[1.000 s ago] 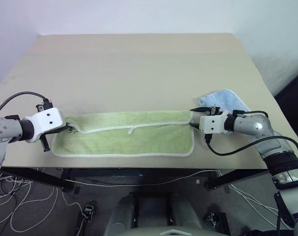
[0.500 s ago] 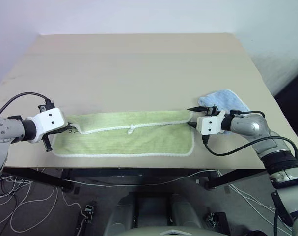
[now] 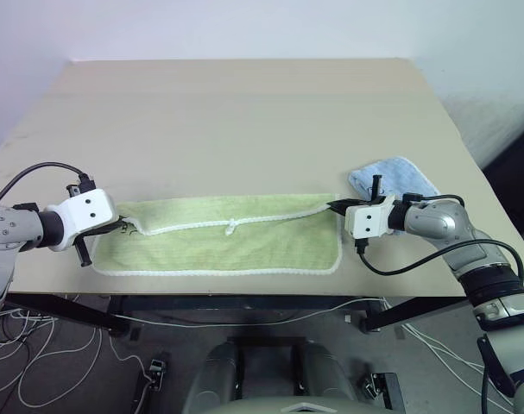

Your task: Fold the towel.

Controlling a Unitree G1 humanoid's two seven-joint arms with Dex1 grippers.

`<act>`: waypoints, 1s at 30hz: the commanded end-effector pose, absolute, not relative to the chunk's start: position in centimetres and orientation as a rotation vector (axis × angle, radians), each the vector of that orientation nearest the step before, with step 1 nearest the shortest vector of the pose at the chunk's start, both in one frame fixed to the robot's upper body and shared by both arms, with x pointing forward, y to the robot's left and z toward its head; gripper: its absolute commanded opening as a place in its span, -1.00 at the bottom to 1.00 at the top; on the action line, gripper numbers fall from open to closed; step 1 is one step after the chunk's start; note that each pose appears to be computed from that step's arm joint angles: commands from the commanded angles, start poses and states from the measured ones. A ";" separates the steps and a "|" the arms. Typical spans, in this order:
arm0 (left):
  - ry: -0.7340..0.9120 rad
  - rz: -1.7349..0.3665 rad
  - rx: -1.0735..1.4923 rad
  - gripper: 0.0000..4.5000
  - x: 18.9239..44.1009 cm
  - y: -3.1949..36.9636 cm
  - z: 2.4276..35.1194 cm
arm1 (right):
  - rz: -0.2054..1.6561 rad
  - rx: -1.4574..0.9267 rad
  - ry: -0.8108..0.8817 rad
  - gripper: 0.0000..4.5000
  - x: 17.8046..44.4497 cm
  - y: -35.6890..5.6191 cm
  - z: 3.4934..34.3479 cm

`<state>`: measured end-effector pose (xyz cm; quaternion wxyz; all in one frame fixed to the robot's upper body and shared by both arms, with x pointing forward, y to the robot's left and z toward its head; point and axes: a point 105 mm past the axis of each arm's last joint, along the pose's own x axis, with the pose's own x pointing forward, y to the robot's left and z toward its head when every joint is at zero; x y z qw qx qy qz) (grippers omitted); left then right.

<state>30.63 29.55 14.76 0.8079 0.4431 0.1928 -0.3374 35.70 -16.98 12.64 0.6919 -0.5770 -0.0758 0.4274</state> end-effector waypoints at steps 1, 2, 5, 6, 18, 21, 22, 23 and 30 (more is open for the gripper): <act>0.296 -0.647 0.926 -1.00 31.1 30.0 17.4 | 0.892 -1.284 -0.215 -0.99 36.1 -17.7 14.6; 0.277 -0.632 0.920 -1.00 31.2 30.1 17.7 | 0.879 -1.278 -0.217 -0.99 36.2 -17.9 14.9; 0.140 -0.472 0.838 -1.00 32.4 31.8 21.0 | 0.775 -1.179 -0.246 -0.99 37.2 -19.2 18.4; 0.099 -0.423 0.818 -1.00 32.8 32.3 21.9 | 0.752 -1.161 -0.250 -0.99 37.5 -19.6 19.4; -0.249 -0.174 0.703 -1.00 37.2 33.0 31.3 | 0.567 -1.112 -0.359 -0.99 40.4 -21.9 29.0; -0.312 -0.153 0.691 -1.00 37.6 32.8 33.5 | 0.536 -1.105 -0.406 -0.99 40.4 -22.2 31.7; -0.321 -0.159 0.692 -1.00 37.5 32.8 34.1 | 0.531 -1.101 -0.420 -0.99 40.2 -22.4 32.6; -0.323 -0.172 0.704 -1.00 37.2 32.8 34.4 | 0.529 -1.095 -0.431 -0.99 40.0 -22.6 33.2; -0.230 -0.313 0.730 -1.00 33.2 34.3 32.0 | 0.671 -0.969 -0.391 -0.99 36.5 -23.9 33.1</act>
